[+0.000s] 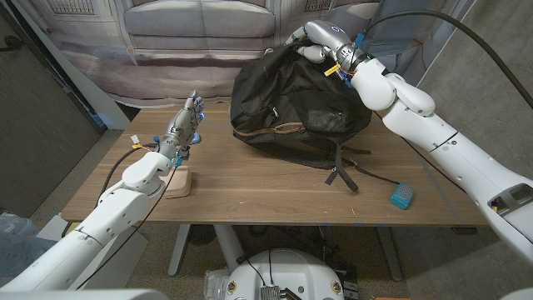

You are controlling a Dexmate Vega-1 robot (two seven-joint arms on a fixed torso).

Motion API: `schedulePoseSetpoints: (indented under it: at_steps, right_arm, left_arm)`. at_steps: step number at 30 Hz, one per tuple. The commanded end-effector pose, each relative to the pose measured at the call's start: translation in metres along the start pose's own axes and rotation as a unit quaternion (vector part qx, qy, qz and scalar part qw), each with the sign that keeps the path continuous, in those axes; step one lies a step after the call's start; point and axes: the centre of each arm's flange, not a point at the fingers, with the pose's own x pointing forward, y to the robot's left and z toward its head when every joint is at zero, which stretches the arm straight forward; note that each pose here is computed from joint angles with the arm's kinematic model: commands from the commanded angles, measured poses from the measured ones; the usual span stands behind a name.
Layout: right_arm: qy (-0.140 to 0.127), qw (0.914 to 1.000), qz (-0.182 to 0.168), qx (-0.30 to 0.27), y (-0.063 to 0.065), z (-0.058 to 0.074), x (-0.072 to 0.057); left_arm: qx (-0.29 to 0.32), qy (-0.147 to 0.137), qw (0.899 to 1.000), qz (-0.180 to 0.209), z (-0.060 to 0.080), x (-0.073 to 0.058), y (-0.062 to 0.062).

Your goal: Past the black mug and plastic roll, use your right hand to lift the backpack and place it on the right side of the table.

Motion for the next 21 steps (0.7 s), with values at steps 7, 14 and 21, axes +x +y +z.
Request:
schedulePoseSetpoints:
  at_steps: [7, 14, 21]
  right_arm:
    - [-0.003, 1.0000, 0.002, 0.002, 0.002, -0.003, 0.025]
    - [-0.004, 1.0000, 0.005, 0.000, 0.004, -0.001, 0.034]
    - [-0.003, 1.0000, 0.008, -0.001, 0.004, 0.002, 0.040]
  left_arm:
    - [-0.002, -0.001, 1.000, 0.005, -0.001, -0.004, 0.002]
    - [-0.004, 0.003, 1.000, 0.006, -0.004, -0.005, 0.005]
    - [-0.005, 0.003, 1.000, 0.006, -0.005, -0.005, 0.008]
